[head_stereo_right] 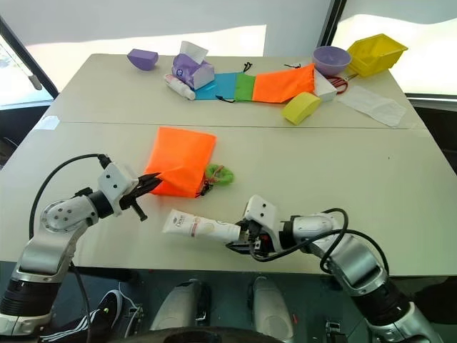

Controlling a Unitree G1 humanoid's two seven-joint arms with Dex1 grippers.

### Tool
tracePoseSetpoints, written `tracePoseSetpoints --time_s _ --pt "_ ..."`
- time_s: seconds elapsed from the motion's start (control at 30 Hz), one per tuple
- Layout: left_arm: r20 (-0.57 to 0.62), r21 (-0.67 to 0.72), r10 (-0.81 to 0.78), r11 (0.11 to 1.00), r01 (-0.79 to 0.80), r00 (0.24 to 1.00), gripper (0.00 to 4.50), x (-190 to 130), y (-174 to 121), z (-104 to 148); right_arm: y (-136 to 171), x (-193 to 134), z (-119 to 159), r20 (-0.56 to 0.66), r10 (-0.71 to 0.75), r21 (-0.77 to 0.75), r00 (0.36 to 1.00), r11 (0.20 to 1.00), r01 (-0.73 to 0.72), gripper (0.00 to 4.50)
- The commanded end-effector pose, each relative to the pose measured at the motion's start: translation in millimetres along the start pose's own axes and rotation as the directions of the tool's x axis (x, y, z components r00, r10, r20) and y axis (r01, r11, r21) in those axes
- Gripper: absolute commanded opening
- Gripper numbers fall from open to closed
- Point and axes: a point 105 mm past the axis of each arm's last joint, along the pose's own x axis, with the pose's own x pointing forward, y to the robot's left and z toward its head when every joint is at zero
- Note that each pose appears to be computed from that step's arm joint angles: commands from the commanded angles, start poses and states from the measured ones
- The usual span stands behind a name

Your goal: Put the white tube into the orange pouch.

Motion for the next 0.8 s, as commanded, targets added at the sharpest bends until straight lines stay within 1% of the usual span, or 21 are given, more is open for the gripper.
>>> tracePoseSetpoints --time_s 0.03,0.07,0.13,0.23,0.3,0.4,0.5,0.6,0.73,0.8 --pt "0.049 0.027 0.021 0.999 -0.023 0.999 0.00 -1.6 6.4 19.7 -24.3 5.4 11.4 0.038 -0.131 -0.055 0.991 0.990 0.133 1.88" --pt "0.050 0.021 0.020 1.000 -0.021 0.999 0.00 -1.8 5.8 20.9 -29.4 7.4 12.7 0.042 -0.158 -0.054 0.987 0.986 0.160 1.88" --pt "0.045 0.021 0.013 1.000 -0.014 0.999 0.00 -2.1 4.5 22.5 -33.9 12.3 19.6 0.075 -0.199 0.019 0.977 0.980 0.198 1.88" --pt "0.037 0.005 0.014 1.000 -0.014 0.999 0.00 -2.1 3.6 23.4 -24.7 18.6 28.0 0.102 -0.187 0.042 0.977 0.982 0.183 1.88" --pt "0.037 -0.013 0.016 1.000 -0.016 0.999 0.00 -1.3 2.7 24.8 -26.1 19.9 33.1 0.120 -0.220 0.077 0.968 0.974 0.212 1.88" --pt "0.034 -0.046 0.014 0.999 -0.012 0.999 0.00 0.6 -0.8 24.7 -29.1 19.2 34.9 0.104 -0.267 0.115 0.958 0.960 0.255 1.88" --pt "0.040 -0.092 0.022 0.996 -0.018 0.999 0.00 3.8 -1.9 26.1 -30.7 22.1 46.2 0.121 -0.307 0.174 0.944 0.943 0.284 1.88" --pt "0.045 -0.129 0.019 0.992 -0.013 0.999 0.00 8.4 -5.0 27.7 -30.4 29.7 56.1 0.139 -0.318 0.230 0.938 0.932 0.281 1.88" --pt "0.034 -0.147 0.000 0.989 0.005 0.999 0.00 10.3 -11.1 25.6 -41.7 31.9 61.6 0.142 -0.370 0.292 0.918 0.902 0.318 1.88" --pt "0.032 -0.151 -0.001 0.989 0.006 0.999 0.00 10.2 -11.6 25.0 -41.4 32.6 67.3 0.157 -0.363 0.319 0.919 0.899 0.300 1.88"
